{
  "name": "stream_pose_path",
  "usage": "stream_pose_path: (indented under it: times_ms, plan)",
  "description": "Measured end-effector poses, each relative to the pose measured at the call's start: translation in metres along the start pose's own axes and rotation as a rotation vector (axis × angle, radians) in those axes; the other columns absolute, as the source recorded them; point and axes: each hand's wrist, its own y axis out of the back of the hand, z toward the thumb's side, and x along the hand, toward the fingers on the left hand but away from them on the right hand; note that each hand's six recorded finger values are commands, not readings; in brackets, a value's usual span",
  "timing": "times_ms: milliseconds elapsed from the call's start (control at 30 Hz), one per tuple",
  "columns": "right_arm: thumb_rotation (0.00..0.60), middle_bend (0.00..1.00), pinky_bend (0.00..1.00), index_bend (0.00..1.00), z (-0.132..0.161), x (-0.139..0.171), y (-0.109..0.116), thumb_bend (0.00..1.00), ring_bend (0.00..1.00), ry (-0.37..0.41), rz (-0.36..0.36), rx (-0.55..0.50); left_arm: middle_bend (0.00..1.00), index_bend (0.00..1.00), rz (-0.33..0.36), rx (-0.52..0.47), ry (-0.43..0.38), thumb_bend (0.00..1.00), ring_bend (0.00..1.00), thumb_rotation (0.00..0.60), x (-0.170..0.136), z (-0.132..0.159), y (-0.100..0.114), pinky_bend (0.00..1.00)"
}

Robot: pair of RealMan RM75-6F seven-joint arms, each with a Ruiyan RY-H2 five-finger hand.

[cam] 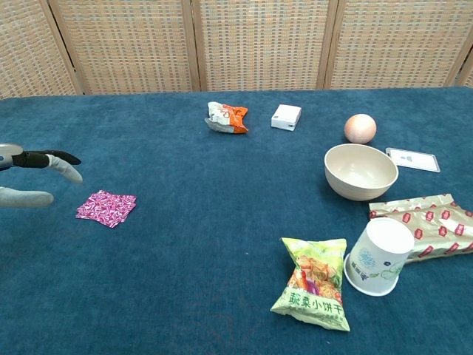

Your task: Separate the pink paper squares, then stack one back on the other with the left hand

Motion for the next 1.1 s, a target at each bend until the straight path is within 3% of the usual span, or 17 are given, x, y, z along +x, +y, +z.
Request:
stream_pose_path:
  times_ms: [200,500,1100]
  plan:
    - [0.6,0.12,0.0,0.17,0.005,-0.003,0.0,0.31,0.0,0.018,0.005,-0.01,0.0,0.15,-0.016,-0.01,0.014,0.04,0.0,0.128,0.007,-0.003,-0.008,0.0]
    - [0.6,0.12,0.0,0.17,0.031,-0.01,-0.008,0.31,0.0,0.129,0.055,-0.033,0.0,0.12,-0.049,-0.011,0.013,0.04,0.0,0.123,0.012,-0.001,-0.019,0.0]
    - [0.6,0.12,0.0,0.17,0.029,-0.008,-0.006,0.31,0.0,0.131,0.054,-0.038,0.0,0.1,-0.114,-0.026,-0.012,0.05,0.0,0.117,0.041,0.012,-0.035,0.0]
